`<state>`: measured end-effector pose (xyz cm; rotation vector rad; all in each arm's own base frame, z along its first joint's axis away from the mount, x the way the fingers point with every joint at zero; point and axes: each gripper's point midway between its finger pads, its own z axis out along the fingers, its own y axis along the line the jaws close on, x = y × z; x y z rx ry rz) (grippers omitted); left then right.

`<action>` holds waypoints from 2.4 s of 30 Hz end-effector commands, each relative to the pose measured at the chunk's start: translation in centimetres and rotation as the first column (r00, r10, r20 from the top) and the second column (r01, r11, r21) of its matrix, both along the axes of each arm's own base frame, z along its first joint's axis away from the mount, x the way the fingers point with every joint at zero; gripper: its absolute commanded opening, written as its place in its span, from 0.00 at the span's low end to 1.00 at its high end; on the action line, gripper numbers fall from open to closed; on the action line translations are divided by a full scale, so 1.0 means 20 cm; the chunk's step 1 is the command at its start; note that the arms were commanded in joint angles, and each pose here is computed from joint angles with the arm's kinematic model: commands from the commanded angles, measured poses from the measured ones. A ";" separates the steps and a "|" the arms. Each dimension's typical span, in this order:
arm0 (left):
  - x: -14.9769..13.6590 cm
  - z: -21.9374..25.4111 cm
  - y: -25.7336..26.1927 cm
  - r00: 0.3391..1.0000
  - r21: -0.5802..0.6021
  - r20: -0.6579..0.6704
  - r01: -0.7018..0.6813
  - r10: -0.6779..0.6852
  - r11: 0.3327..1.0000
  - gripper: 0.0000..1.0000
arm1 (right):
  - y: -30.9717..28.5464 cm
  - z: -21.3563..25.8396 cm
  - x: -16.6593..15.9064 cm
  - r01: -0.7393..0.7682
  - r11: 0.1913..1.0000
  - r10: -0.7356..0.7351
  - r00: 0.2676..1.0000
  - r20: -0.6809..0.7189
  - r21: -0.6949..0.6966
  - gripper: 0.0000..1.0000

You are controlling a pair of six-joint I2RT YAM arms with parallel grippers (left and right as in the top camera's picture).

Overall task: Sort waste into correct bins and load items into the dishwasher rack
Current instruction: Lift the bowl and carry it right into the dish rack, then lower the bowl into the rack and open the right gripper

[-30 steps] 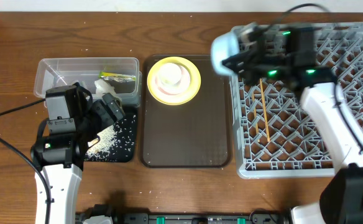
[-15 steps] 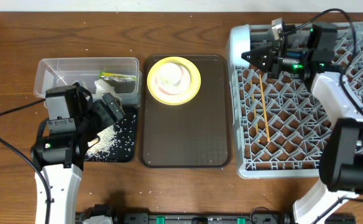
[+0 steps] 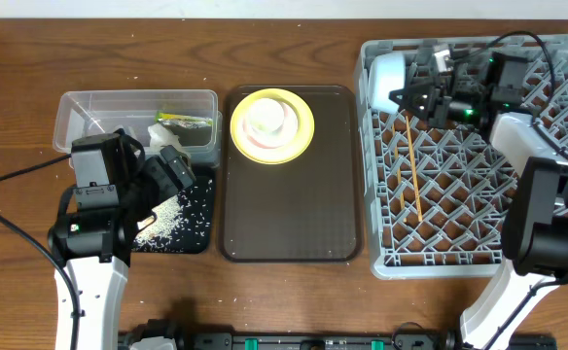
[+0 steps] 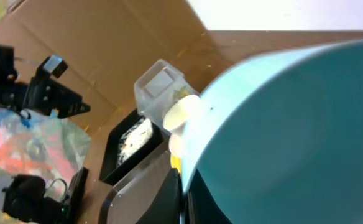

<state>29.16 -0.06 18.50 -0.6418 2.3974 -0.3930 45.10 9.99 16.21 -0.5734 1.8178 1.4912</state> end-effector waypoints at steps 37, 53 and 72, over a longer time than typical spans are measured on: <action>0.02 0.04 0.01 1.000 0.012 0.022 0.004 -0.004 1.000 0.96 | -0.28 0.08 -0.03 0.438 0.663 -0.569 0.822 -0.029 -0.607 0.50; 0.02 0.04 0.01 1.000 0.012 0.022 0.004 -0.004 1.000 0.96 | 0.11 -0.25 -0.32 0.283 0.282 -0.649 0.760 0.035 -0.917 0.46; 0.02 0.04 0.01 1.000 0.012 0.022 0.004 -0.004 1.000 0.96 | 0.07 -0.34 -0.31 0.273 0.206 -0.692 0.720 0.057 -0.940 0.25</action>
